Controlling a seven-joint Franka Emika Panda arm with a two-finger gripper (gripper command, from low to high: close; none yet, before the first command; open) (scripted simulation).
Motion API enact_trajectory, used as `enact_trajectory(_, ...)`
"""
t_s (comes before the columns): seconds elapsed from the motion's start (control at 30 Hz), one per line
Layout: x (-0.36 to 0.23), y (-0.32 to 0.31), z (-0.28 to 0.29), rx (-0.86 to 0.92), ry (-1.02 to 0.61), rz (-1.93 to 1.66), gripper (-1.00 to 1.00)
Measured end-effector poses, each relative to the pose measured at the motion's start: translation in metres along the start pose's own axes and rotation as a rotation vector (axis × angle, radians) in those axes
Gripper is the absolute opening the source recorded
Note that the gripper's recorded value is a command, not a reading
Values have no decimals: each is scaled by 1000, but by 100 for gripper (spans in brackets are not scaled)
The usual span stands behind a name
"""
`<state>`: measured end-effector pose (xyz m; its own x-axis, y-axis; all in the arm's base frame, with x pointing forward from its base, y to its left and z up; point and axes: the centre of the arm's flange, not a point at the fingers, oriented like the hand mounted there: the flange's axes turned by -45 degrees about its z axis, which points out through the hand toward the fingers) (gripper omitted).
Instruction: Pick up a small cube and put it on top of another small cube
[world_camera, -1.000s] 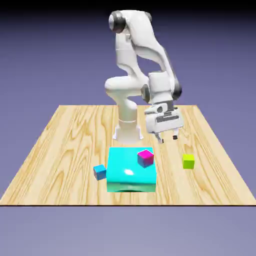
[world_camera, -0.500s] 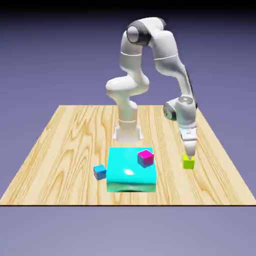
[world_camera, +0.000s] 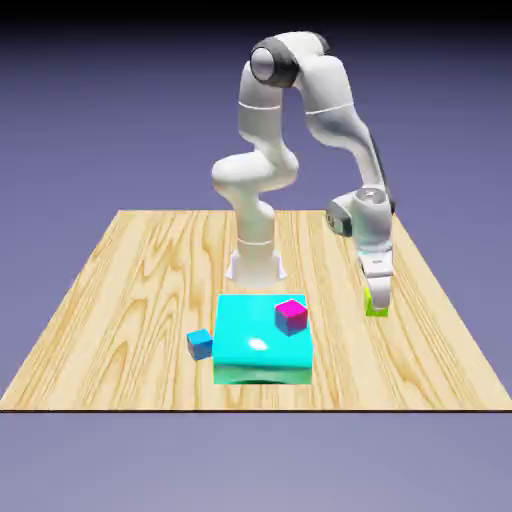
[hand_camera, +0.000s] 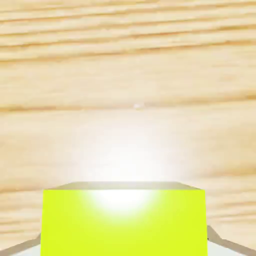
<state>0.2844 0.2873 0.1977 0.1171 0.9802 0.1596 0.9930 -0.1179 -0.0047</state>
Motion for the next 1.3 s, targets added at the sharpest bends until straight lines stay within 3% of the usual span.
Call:
enact_trajectory(0.37,-59,183,-29,-90,5,446,-100)
enact_trajectory(0.47,-95,230,-43,-130,-7,556,-100)
enact_trajectory(0.57,-174,263,-68,-134,-34,591,-100)
enact_trajectory(1.3,-390,147,-110,14,4,132,-100)
